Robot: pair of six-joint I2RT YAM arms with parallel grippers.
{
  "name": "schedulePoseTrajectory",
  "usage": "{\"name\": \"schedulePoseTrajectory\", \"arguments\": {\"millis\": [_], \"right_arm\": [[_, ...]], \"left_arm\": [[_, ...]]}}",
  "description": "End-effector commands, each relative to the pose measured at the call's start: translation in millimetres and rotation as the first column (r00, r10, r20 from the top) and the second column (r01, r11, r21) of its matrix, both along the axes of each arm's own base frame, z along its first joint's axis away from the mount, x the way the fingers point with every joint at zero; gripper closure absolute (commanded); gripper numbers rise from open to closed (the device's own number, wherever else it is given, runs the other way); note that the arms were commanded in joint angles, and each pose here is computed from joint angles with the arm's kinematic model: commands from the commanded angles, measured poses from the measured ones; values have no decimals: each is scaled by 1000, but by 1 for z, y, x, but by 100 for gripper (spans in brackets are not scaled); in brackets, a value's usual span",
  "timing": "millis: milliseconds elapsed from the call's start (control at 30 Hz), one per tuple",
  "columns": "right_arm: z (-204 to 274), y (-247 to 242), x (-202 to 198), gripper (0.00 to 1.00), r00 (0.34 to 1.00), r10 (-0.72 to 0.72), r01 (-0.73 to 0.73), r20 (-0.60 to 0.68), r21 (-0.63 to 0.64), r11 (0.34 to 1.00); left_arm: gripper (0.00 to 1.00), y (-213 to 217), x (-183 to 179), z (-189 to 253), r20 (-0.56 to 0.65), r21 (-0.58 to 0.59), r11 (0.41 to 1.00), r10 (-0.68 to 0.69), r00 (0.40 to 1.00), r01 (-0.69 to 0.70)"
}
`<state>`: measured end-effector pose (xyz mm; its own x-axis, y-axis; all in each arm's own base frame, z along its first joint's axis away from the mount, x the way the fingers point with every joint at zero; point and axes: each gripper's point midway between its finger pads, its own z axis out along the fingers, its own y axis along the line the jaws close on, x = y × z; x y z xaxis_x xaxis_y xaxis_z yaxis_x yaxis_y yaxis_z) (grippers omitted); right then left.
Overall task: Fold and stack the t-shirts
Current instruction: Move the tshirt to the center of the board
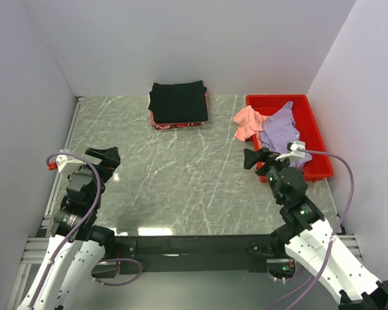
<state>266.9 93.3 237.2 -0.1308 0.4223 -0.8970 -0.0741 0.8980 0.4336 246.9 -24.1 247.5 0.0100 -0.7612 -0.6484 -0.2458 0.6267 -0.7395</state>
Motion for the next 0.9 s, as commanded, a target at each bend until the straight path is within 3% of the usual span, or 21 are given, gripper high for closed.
{"name": "schedulePoseTrajectory", "arguments": {"millis": [0, 133, 167, 200, 333, 467, 500, 567, 600, 733, 867], "right_arm": [[18, -2, 5, 4, 1000, -25, 25, 10, 16, 1000], [23, -6, 16, 4, 997, -77, 77, -29, -10, 997], [3, -10, 21, 3, 987, -112, 105, -119, -66, 992], [20, -13, 27, 2, 984, -134, 127, -120, -64, 990], [-5, -29, 62, 2, 924, -207, 170, -322, -140, 975], [-18, -27, 97, 7, 884, -110, 56, -454, -131, 990], [-3, -28, 111, 8, 894, -95, 41, -437, -133, 990], [-25, -23, 128, 11, 858, -51, -54, -511, -188, 981], [-11, -23, 141, 12, 866, -51, -59, -497, -203, 977], [-37, -45, 180, 16, 811, -125, -80, -572, -319, 944], [-43, -52, 209, 26, 780, -136, -104, -610, -341, 934]], "left_arm": [[1, 4, -2, 14, 36, -17, 1000, 23, 999, -23], [1, 4, -2, 12, 28, -13, 1000, 25, 999, -24], [1, 4, -2, 12, 28, -13, 1000, 23, 999, -23], [0, 4, -1, 13, 29, -12, 1000, 24, 999, -24], [0, 3, 2, 12, 26, -4, 1000, 21, 999, -21], [1, 2, 3, 8, 5, -2, 1000, 19, 1000, -19], [1, 2, 4, 7, 3, 1, 1000, 17, 1000, -17], [1, 2, 4, 6, -1, 0, 1000, 19, 1000, -19], [1, 3, 4, 6, -4, 3, 1000, 22, 1000, -22], [1, 1, 4, 7, 6, -1, 1000, 11, 1000, -11], [1, 1, 4, 7, 3, 0, 1000, 14, 1000, -14]]}}
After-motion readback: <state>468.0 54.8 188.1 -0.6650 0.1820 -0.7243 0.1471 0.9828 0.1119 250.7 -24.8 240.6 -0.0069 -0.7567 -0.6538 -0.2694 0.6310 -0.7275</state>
